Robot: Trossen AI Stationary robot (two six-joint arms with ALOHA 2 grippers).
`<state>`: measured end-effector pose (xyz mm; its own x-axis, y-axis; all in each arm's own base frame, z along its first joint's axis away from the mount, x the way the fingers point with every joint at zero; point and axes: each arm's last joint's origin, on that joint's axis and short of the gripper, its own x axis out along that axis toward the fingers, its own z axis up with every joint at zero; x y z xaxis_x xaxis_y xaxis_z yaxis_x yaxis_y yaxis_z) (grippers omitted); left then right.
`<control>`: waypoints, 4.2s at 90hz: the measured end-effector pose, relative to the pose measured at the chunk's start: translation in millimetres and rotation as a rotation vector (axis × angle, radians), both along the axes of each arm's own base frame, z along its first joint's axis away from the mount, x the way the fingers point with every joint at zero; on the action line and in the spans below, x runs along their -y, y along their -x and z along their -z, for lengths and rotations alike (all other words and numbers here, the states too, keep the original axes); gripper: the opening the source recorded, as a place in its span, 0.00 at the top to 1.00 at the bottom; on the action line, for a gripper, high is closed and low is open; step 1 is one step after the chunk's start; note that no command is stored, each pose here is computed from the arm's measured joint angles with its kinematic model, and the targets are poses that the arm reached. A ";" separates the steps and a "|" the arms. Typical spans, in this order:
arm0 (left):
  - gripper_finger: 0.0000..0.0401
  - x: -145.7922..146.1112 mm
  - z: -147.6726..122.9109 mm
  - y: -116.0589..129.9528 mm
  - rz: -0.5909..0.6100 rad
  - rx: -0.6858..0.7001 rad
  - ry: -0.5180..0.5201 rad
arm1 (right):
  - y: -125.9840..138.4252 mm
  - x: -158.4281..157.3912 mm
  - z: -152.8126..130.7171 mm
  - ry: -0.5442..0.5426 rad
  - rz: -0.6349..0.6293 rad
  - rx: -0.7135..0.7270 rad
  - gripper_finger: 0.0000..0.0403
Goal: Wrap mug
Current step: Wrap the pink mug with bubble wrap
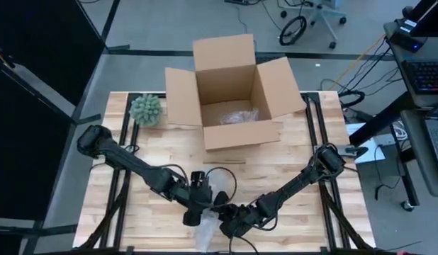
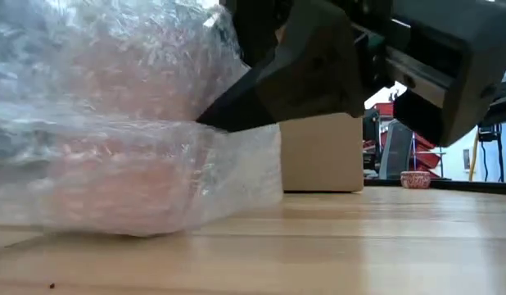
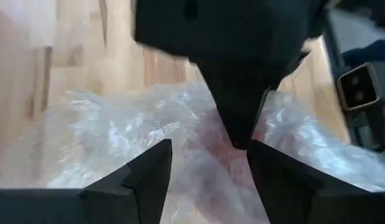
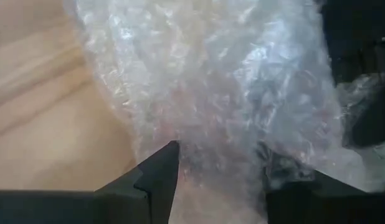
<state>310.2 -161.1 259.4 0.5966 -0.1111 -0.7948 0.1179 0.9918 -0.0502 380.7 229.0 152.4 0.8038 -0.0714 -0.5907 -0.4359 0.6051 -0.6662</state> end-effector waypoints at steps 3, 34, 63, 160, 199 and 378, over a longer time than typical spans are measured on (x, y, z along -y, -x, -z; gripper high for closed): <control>0.50 -1.1 -4.6 2.4 -0.001 0.011 0.004 | 0.0 0.0 -0.1 0.000 0.000 0.001 0.56; 0.50 13.3 -30.2 54.3 -0.125 0.087 -0.212 | -0.2 -0.1 -0.4 0.000 0.007 0.007 0.52; 0.50 37.7 29.9 89.4 -0.233 0.152 -0.116 | -3.0 3.5 -1.3 -0.110 0.089 0.023 0.50; 0.50 3.5 133.4 10.1 -0.034 0.204 -0.023 | -4.3 14.9 -28.8 -0.264 0.264 -0.216 0.50; 0.50 4.8 133.9 9.4 -0.030 0.209 -0.010 | -19.1 25.8 -37.4 -0.463 0.286 -0.426 0.50; 0.50 -11.4 109.7 -5.3 -0.275 0.218 0.099 | -24.1 26.2 -62.2 -0.490 0.335 -0.450 0.50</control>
